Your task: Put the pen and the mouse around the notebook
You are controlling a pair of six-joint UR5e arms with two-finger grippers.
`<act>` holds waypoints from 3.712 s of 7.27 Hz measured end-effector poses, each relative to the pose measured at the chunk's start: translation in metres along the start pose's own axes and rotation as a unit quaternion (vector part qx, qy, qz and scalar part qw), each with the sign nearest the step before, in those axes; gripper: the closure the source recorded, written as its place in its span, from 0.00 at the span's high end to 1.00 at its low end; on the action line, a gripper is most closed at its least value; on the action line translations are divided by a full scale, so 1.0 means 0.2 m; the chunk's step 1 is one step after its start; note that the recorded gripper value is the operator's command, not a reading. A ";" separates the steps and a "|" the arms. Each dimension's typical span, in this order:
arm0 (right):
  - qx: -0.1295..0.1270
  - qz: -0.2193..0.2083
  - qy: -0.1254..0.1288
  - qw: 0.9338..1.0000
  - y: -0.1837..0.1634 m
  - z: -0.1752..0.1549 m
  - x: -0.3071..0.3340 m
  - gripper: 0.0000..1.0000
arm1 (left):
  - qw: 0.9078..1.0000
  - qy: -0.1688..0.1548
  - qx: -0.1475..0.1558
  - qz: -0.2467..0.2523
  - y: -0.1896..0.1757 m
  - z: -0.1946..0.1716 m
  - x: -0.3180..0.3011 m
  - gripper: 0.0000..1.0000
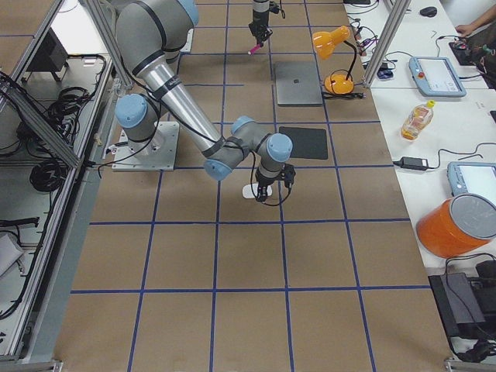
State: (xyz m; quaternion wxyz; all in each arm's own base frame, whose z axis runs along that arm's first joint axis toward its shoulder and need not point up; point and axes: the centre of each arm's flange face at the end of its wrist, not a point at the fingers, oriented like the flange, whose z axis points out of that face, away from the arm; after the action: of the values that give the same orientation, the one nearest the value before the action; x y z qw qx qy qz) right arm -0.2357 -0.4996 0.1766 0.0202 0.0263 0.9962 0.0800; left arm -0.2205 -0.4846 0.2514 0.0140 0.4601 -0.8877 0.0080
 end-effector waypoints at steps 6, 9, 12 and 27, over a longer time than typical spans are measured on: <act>0.001 0.002 0.002 1.000 0.01 -0.02 0.00 0.46 | 0.968 -0.003 -0.005 -0.250 0.57 0.24 0.16 0.00; 0.011 0.001 0.009 1.000 -0.01 -0.08 0.00 0.49 | 0.967 0.004 -0.031 -0.254 0.62 0.32 0.20 0.07; 0.042 -0.029 0.028 0.998 -0.15 -0.23 -0.21 0.50 | 0.977 -0.009 -0.035 -0.212 0.63 0.34 0.18 1.00; 0.085 0.044 -0.037 0.995 -0.87 -0.21 -1.24 0.79 | 0.887 0.026 -0.011 0.460 -0.23 -1.19 -0.15 1.00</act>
State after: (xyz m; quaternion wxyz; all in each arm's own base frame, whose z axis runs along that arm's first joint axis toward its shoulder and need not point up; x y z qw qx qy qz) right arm 0.0020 -0.6916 0.1997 0.0509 0.0744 0.9959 -0.0048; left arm -0.1609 -0.4803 0.4875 0.0364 -0.0003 -0.9992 0.0159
